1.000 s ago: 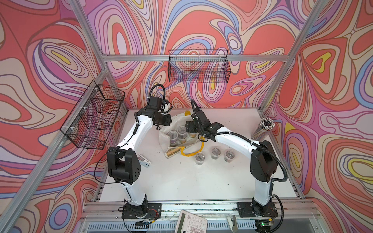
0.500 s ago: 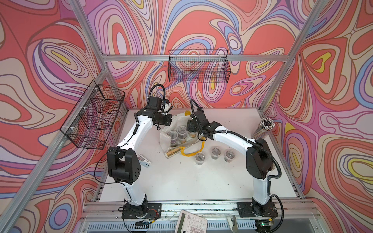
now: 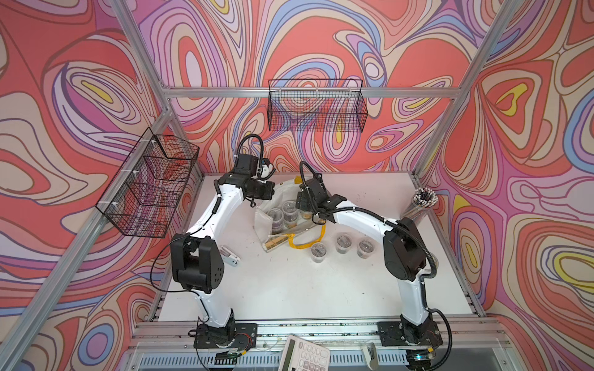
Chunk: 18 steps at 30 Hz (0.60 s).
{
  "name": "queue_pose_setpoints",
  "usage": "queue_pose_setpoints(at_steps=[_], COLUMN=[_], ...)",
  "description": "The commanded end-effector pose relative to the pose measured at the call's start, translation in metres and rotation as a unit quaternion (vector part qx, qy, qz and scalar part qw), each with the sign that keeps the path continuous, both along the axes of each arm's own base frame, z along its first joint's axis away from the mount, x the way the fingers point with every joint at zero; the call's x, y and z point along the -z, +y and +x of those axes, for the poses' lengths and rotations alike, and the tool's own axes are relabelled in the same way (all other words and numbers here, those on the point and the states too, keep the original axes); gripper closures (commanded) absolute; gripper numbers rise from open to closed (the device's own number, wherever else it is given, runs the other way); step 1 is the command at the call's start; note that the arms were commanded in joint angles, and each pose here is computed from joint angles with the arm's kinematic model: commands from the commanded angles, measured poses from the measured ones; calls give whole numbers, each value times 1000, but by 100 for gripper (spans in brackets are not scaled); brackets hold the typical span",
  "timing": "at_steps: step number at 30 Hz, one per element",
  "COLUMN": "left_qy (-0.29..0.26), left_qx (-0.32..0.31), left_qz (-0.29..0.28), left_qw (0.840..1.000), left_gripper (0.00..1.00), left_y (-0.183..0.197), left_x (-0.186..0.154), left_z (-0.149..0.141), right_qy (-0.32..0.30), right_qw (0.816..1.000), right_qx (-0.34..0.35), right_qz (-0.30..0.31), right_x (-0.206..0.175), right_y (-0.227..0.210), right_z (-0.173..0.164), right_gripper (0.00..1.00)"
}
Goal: Take out the seed jars from the canvas bag
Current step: Pick up the seed jar from the canvas bag.
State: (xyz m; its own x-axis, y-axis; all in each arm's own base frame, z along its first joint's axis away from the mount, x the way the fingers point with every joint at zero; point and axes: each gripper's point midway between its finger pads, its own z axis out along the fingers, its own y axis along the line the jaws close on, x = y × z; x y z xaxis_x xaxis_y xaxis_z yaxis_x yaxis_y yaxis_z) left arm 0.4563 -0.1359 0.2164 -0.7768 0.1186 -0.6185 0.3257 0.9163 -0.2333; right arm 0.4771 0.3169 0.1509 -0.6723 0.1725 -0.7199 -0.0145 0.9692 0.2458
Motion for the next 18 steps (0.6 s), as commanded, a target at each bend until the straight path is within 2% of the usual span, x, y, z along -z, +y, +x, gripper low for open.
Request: queue_pose_setpoints(at_steps=[1, 7, 14, 18], left_qy=[-1, -4, -6, -4], left_qx=[2, 1, 2, 1], left_qz=[-12, -13, -14, -14], left_qw=[1000, 1000, 1000, 1000], left_gripper=[100, 100, 100, 100], left_y=[-3, -3, -3, -3], left_x=[-3, -5, -7, -6], left_z=[-4, -4, -4, -5], right_qy=[1, -2, -3, -6], right_qw=[1000, 1000, 999, 999], right_qx=[22, 25, 26, 27], right_qz=[-8, -11, -19, -23], right_x=[7, 12, 17, 18], right_y=[-8, -8, -5, -4], right_z=[9, 16, 22, 25], right_gripper=[11, 15, 11, 14])
